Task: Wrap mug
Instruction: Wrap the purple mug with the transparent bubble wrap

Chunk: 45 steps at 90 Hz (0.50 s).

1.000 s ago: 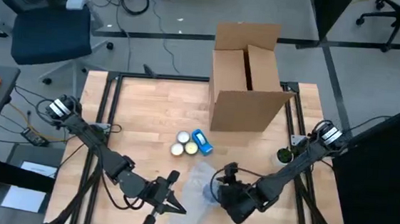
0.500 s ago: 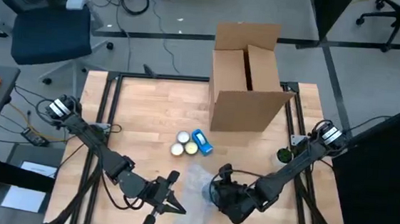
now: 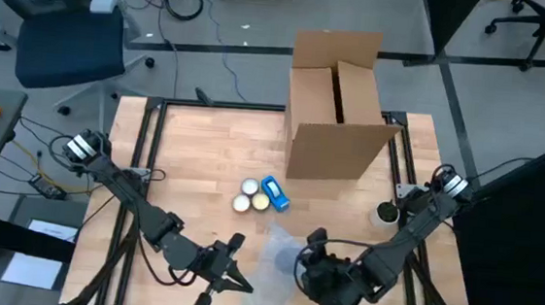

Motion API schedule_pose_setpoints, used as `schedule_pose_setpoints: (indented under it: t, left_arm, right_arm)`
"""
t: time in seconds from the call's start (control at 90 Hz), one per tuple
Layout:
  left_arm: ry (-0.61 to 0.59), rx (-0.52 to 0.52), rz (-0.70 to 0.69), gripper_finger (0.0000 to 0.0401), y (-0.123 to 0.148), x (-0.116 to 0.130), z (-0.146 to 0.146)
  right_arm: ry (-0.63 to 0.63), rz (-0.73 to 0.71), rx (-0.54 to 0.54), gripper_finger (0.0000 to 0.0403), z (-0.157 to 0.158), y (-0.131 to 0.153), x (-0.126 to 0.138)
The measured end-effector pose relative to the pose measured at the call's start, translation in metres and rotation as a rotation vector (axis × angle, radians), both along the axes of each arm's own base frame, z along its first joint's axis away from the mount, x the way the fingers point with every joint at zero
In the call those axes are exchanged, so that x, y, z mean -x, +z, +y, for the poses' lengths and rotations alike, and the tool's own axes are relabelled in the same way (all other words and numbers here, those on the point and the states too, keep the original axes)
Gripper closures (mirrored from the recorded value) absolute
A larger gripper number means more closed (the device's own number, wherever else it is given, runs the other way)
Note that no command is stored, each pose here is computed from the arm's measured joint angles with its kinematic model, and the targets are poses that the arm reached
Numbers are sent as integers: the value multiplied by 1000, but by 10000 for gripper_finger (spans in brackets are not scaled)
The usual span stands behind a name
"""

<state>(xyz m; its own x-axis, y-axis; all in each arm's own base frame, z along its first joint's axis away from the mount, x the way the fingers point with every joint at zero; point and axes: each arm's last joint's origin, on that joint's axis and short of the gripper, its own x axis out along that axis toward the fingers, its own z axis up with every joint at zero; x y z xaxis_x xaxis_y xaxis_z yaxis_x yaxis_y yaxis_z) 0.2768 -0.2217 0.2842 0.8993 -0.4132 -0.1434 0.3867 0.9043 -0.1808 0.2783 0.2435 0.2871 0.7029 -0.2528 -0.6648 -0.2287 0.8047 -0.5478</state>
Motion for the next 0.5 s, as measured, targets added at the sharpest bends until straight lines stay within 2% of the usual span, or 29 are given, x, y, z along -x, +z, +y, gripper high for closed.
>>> schedule_pose_setpoints:
  t: [0.189, 0.333, 0.5]
  left_arm:
    - [8, 32, 104, 375, -30, -7, -15]
    - [9, 49, 185, 329, -55, -9, -27]
    - [-25, 52, 190, 276, -63, -6, -51]
  right_arm:
    - [-19, 47, -84, 403, -8, 1, -7]
    - [-60, 61, -142, 403, -14, 0, -13]
    - [-70, 70, -163, 403, -17, 0, -15]
